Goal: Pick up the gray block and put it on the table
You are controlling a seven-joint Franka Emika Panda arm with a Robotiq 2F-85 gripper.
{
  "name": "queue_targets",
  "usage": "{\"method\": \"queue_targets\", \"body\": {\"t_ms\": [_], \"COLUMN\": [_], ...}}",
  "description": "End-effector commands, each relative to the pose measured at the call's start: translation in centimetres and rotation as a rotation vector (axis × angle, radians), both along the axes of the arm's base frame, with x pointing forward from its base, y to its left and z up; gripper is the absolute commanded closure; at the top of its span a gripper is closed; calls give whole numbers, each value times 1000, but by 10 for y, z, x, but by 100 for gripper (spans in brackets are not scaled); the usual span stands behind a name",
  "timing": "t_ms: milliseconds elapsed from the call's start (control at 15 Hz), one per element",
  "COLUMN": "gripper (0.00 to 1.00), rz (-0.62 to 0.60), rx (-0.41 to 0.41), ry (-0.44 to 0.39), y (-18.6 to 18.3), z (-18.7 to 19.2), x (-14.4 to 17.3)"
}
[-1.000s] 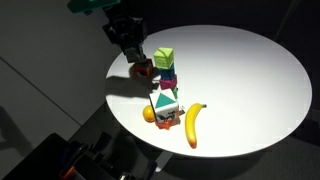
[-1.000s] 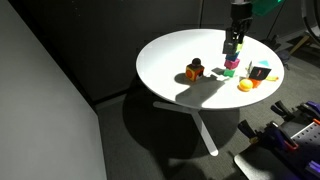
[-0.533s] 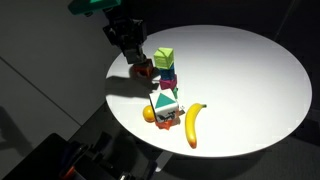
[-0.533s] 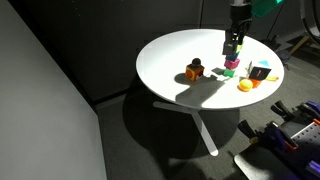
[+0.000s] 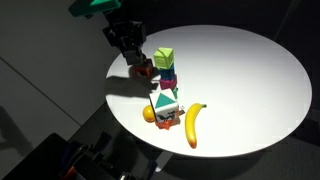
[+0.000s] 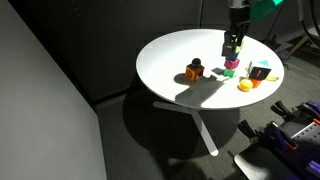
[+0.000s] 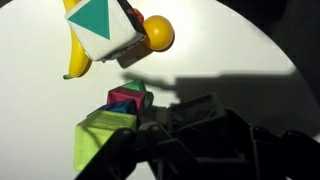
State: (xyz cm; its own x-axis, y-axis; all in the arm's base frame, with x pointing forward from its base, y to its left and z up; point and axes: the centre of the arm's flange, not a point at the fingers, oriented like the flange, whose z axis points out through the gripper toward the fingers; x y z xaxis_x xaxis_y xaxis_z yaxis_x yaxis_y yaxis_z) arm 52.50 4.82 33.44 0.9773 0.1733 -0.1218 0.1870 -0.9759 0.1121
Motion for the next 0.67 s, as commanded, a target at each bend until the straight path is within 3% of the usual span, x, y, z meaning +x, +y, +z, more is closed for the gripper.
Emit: {"method": "queue_targets", "body": {"t_ms": [0,600], "gripper": [66,66], "rz": [29,117], "rx": [1,-4], "ry": [0,25], "y": [14,61], "z": [-9,-47], "x": [9,19]}}
